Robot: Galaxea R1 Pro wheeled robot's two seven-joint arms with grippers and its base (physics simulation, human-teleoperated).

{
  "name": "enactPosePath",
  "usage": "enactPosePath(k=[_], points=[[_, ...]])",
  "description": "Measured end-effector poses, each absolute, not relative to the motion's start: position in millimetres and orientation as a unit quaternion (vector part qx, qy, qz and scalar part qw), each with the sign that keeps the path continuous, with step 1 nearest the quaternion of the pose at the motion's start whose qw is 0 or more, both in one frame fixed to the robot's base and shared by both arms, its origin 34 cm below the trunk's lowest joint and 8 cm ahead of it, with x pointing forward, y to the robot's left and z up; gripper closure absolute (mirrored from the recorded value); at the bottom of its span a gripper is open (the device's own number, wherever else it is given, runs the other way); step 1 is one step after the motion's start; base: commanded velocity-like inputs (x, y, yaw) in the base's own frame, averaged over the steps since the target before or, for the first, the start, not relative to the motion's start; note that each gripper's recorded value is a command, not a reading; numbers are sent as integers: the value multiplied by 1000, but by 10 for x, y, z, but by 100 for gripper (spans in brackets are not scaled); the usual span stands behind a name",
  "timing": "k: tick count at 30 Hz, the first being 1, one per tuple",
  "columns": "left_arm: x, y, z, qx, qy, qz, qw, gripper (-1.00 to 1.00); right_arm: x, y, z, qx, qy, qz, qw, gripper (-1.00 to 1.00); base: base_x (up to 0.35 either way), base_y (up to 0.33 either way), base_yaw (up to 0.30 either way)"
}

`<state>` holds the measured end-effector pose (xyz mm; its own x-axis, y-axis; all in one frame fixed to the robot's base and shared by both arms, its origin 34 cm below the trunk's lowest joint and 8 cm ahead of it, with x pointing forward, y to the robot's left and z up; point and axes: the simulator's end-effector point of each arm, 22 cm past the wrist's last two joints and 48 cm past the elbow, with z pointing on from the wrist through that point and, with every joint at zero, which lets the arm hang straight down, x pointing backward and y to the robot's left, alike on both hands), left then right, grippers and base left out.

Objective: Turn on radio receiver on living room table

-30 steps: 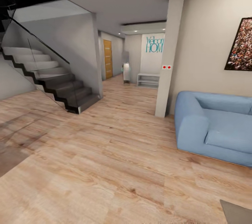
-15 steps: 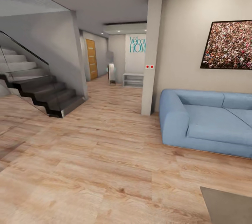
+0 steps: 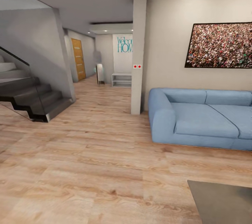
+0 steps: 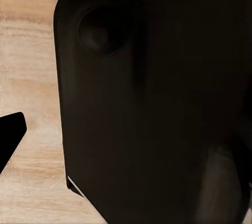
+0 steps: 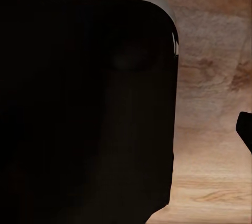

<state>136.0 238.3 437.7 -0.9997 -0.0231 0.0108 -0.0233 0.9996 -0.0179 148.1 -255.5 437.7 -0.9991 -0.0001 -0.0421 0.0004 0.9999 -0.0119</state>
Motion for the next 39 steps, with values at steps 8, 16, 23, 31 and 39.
enactPosePath(k=[8,16,23,31,39], points=[[1346,2394,4377,11,-1000,8,8,-100,1483,-2555,4376,0,1000,-6,21,-100,299,0,-6],[1347,2386,4377,11,-1000,9,8,-100,1483,-2553,4376,0,1000,-6,21,-100,321,0,0],[1354,2385,4377,11,-1000,9,7,-100,1486,-2562,4377,0,1000,-6,22,-100,285,0,0],[1360,2391,4376,11,-1000,8,5,-100,1487,-2568,4377,1,1000,-7,22,-100,102,0,-120],[1361,2391,4376,11,-1000,8,5,-100,1487,-2567,4377,1,1000,-7,22,-100,7,0,-272]])
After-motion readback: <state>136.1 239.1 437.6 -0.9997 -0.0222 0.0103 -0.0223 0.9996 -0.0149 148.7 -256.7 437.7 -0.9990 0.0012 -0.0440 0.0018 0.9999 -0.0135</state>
